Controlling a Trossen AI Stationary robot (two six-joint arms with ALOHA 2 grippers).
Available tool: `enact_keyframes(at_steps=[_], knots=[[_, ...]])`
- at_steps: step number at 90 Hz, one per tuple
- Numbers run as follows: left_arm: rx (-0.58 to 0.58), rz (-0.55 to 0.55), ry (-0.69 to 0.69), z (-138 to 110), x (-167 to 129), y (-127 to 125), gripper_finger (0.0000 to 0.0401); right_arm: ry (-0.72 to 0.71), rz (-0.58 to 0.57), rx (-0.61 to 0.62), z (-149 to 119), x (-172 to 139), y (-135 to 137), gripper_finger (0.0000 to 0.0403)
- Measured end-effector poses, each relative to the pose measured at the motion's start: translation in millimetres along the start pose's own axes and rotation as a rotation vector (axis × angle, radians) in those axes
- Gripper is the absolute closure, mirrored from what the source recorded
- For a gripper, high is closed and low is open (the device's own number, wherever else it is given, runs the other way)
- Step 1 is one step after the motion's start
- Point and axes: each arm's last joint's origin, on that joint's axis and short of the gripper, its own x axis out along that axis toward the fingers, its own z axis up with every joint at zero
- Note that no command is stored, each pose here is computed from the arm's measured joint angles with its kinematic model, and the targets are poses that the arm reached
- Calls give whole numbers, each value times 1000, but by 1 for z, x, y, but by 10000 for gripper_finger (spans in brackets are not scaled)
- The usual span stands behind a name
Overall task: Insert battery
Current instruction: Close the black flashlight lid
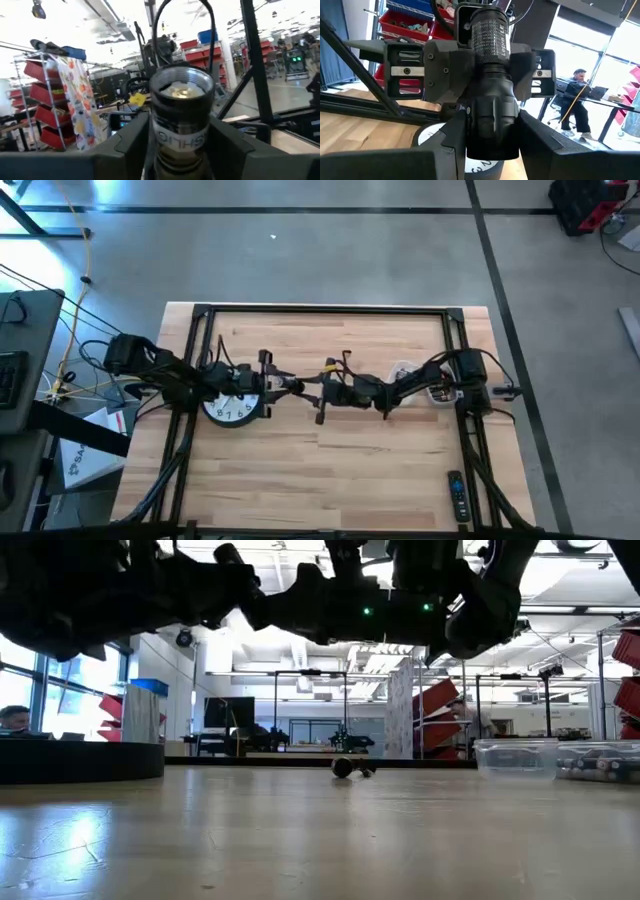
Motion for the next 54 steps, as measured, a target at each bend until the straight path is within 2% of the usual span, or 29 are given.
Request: enact_keyframes(at_steps=[30, 42, 54], knots=[[-16, 100, 3, 3, 4, 0, 224, -18, -95, -119, 4, 0, -3, 296], [-26, 169, -5, 7, 11, -3, 224, -4, -198, -130, 6, -1, -6, 296], [-10, 212, -1, 7, 18, -6, 224, -9, -223, -127, 7, -1, -7, 296]])
